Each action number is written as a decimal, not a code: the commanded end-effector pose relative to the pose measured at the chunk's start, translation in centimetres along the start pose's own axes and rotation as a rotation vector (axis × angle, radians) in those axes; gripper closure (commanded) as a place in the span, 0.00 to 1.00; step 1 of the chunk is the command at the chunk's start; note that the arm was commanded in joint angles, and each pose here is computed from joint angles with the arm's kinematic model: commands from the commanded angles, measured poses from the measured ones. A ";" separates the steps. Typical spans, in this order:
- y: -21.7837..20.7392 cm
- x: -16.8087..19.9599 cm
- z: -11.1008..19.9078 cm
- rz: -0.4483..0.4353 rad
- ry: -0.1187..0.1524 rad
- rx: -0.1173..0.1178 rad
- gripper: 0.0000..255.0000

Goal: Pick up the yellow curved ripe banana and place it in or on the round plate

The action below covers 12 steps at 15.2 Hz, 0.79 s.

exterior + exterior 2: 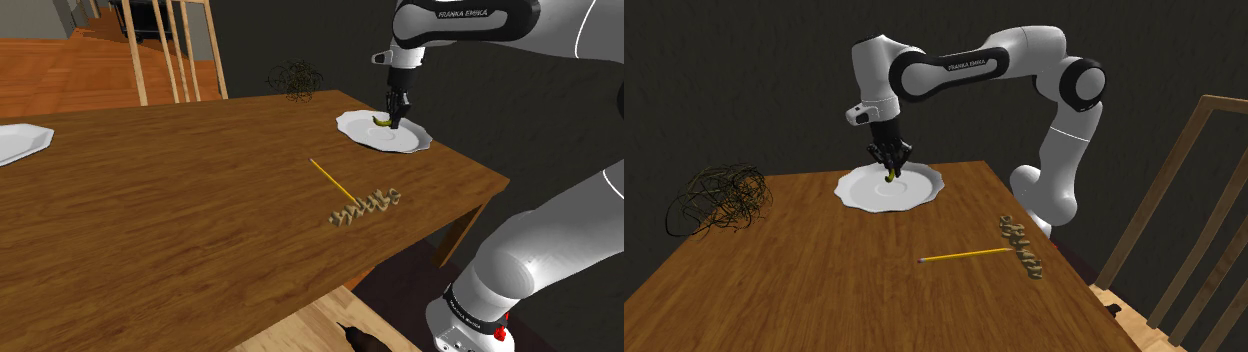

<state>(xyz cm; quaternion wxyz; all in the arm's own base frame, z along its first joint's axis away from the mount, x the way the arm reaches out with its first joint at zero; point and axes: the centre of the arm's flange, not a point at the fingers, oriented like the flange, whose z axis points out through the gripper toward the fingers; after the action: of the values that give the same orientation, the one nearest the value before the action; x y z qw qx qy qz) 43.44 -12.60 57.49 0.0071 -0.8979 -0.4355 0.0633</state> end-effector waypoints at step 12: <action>0.0 0.0 -5.0 0.000 0.000 0.000 0.00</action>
<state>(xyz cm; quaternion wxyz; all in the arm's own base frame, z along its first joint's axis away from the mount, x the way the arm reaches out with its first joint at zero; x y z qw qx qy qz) 43.67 -12.54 61.18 0.0067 -0.8980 -0.4355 0.0630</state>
